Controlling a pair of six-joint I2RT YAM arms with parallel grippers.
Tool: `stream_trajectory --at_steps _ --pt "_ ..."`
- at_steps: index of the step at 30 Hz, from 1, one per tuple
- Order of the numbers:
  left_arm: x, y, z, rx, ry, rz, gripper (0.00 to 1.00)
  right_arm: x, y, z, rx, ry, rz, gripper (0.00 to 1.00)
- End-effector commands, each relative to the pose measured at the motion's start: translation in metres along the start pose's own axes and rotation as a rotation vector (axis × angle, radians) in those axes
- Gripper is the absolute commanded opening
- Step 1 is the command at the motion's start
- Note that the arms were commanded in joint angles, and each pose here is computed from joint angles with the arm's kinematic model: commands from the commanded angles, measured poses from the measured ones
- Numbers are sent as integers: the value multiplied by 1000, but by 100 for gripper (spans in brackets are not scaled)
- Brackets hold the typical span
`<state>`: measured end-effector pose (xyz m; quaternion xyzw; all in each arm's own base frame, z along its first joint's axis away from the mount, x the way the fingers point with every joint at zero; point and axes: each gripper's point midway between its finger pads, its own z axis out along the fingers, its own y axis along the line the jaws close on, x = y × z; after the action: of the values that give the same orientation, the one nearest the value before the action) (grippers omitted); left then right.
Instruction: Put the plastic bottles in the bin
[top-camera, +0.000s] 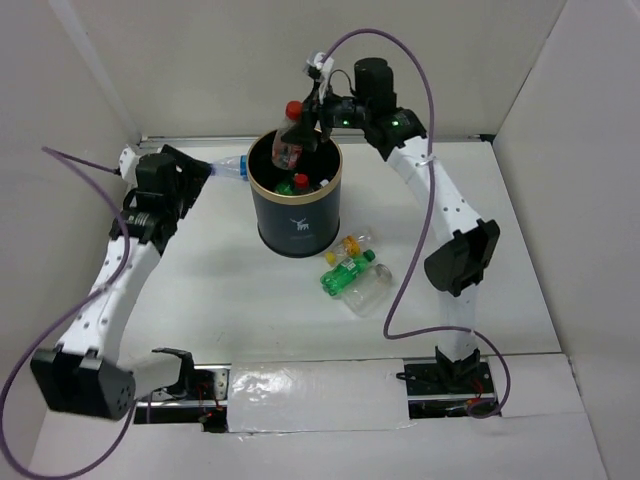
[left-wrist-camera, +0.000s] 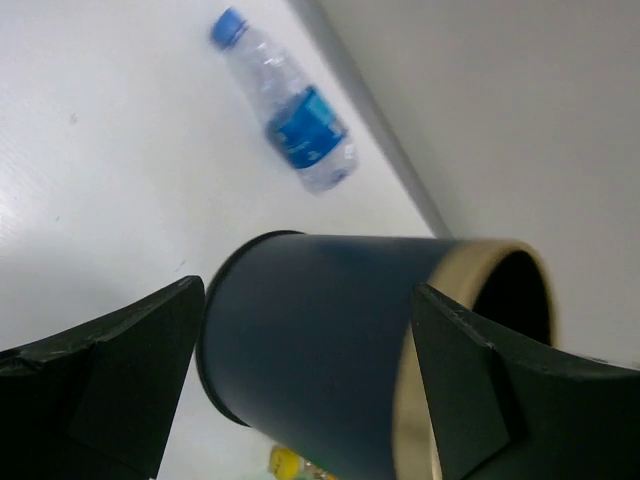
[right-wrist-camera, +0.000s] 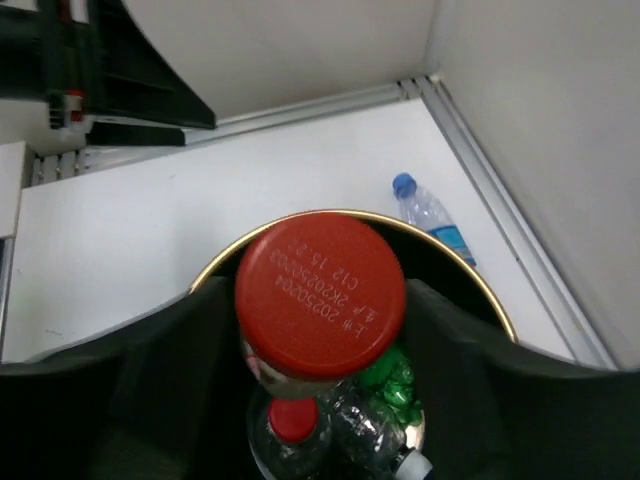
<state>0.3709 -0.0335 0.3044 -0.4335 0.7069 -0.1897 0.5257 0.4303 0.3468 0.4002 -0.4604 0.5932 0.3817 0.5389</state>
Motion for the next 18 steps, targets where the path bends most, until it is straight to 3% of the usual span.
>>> stream_trajectory --at_steps 1,2,4,10,12,16,17,18 --pt "24 11 44 22 183 -131 95 -7 -29 1 133 -18 -40 86" --pt "26 13 53 25 201 -138 97 -7 -31 0 142 -16 -50 100" --pt "36 36 82 -28 241 -154 97 -5 -41 -8 165 -15 -37 100" --pt "52 37 138 -12 309 -229 99 -6 -66 -63 231 -21 33 100" --pt "67 47 161 -43 349 -256 99 -13 -64 -85 254 -31 52 100" --pt "85 48 201 -65 371 -343 99 4 -56 -127 278 -3 77 100" --pt "85 38 209 -40 367 -356 99 29 -58 -137 296 34 121 100" --pt "87 41 218 -48 359 -374 99 22 -47 -149 301 24 100 100"
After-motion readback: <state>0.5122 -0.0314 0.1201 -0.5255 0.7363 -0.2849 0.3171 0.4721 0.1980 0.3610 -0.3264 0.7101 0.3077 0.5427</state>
